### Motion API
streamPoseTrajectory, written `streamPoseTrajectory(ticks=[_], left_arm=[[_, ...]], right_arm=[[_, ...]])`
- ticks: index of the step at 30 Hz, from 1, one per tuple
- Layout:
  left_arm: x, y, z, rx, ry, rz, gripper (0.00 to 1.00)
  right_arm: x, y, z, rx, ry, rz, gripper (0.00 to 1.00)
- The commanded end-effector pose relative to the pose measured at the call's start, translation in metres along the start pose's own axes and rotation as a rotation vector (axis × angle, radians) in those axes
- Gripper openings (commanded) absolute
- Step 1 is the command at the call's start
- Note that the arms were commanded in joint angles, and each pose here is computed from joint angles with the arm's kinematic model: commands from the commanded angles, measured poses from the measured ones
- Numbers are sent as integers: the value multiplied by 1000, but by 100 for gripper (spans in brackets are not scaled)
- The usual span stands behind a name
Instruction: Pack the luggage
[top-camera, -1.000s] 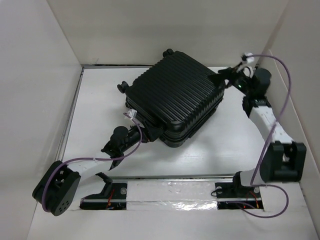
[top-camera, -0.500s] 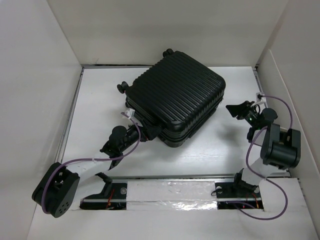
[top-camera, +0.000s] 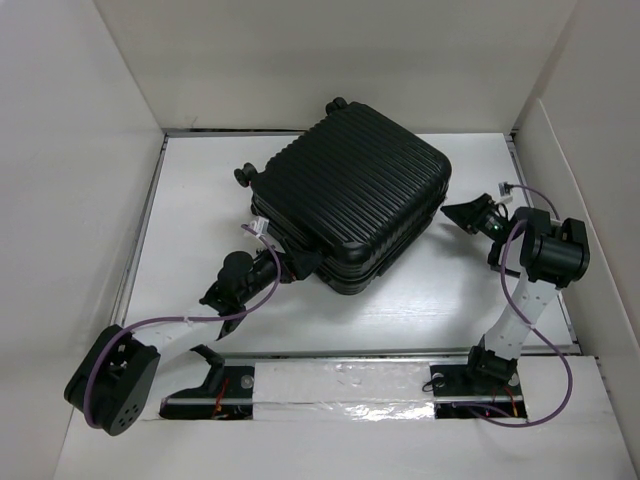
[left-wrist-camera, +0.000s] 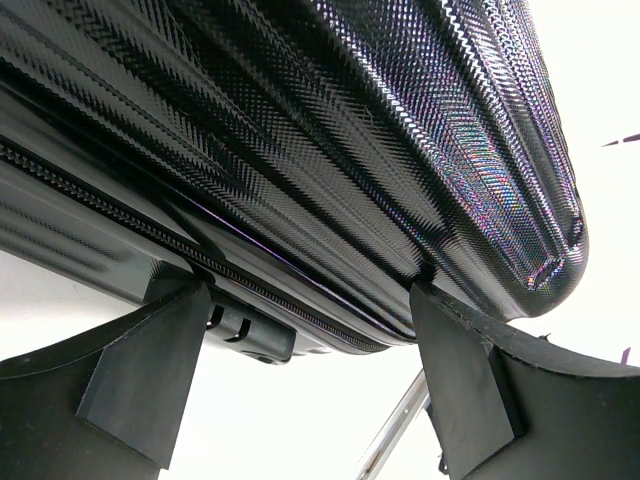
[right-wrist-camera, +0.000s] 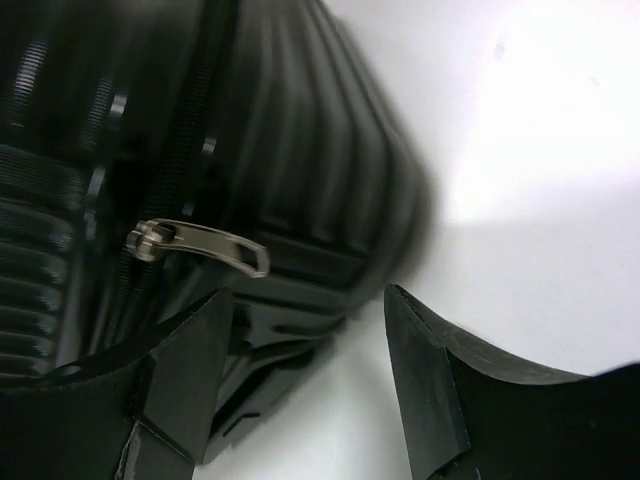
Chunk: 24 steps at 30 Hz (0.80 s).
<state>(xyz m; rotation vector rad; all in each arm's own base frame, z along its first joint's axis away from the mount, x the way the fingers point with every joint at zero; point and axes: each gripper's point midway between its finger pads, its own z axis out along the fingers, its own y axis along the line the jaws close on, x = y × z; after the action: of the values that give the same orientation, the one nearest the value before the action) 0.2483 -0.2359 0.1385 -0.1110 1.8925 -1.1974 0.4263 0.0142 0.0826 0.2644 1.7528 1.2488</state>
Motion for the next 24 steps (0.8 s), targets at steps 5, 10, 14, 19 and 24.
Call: streamPoseTrajectory(ticks=[5,10,14,19,24], left_arm=[[-27,-16,0,53,-104,25,79],[-31,-12,-2,24,-129,32,79],[-31,-10,1,19,-123,34,79],[-29,-9,2,16,-116,36,78],[-32,-9,0,17,-125,32,78]], right_arm=[[-55,77,8,-297,-129,-567,69],[-63,88,8,-322,-127,-625,69],[-57,87,14,-358,-65,-615,65],[-34,94,27,-420,25,-610,58],[-25,103,19,-369,-56,-584,51]])
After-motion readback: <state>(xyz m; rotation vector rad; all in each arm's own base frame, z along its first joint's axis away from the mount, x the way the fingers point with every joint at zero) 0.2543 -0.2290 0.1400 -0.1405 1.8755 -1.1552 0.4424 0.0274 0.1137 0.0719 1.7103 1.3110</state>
